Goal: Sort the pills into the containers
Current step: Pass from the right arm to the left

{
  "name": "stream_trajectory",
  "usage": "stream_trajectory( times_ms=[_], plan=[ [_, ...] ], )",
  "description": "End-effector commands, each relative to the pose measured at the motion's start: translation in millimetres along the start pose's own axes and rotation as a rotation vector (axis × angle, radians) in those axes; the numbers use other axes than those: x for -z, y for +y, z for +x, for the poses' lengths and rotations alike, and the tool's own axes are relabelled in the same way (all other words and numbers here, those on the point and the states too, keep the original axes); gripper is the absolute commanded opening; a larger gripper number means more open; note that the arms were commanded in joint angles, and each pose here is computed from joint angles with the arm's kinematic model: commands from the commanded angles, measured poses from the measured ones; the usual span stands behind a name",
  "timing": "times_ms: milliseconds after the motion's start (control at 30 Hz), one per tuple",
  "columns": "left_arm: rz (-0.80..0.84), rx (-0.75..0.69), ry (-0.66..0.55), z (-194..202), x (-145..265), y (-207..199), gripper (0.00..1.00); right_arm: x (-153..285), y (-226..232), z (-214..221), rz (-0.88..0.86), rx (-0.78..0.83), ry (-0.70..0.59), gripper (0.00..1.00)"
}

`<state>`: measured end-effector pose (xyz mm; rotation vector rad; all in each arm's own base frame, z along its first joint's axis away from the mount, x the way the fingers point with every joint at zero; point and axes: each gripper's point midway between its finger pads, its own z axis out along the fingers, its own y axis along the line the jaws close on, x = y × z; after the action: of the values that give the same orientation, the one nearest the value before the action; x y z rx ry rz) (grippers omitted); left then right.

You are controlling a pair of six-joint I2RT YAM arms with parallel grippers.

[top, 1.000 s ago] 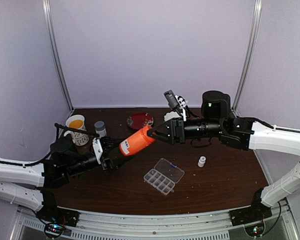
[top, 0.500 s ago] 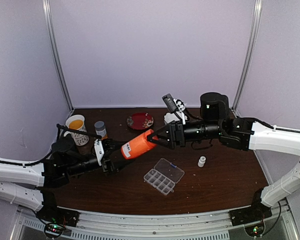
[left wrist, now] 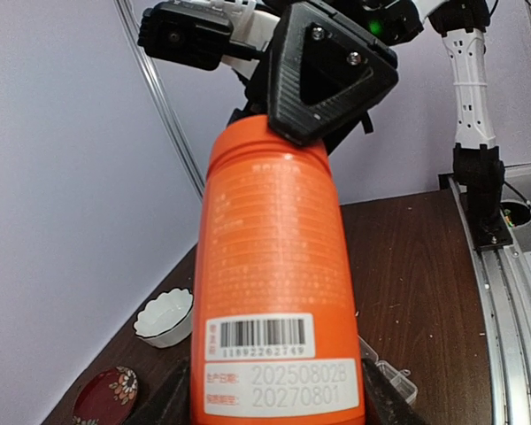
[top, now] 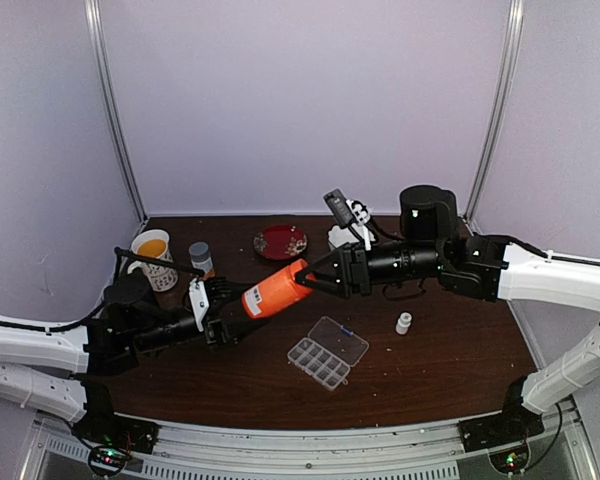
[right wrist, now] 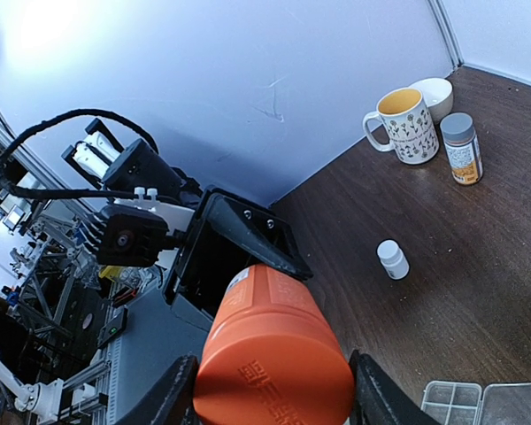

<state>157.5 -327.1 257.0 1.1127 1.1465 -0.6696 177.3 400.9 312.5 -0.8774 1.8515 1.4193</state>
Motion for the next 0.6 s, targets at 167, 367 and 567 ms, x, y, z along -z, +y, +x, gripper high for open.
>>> stream_trajectory(
  times_ms=[167, 367, 567],
  plan=[
    [-0.06, 0.329, -0.144, -40.1, 2.5, 26.6, 0.0, 8.1, 39.1, -13.4, -0.101, 0.185, -0.007, 0.11],
    [0.149, 0.479, -0.075, -54.1, -4.1, 20.3, 0.0, 14.3, 41.6, -10.6, -0.058, 0.424, 0.028, 0.01],
    [0.343, 0.542, -0.045, -66.8, -3.5, 1.1, 0.0, 23.6, 48.5, 19.6, -0.165, 0.824, 0.11, 0.01]
  ],
)
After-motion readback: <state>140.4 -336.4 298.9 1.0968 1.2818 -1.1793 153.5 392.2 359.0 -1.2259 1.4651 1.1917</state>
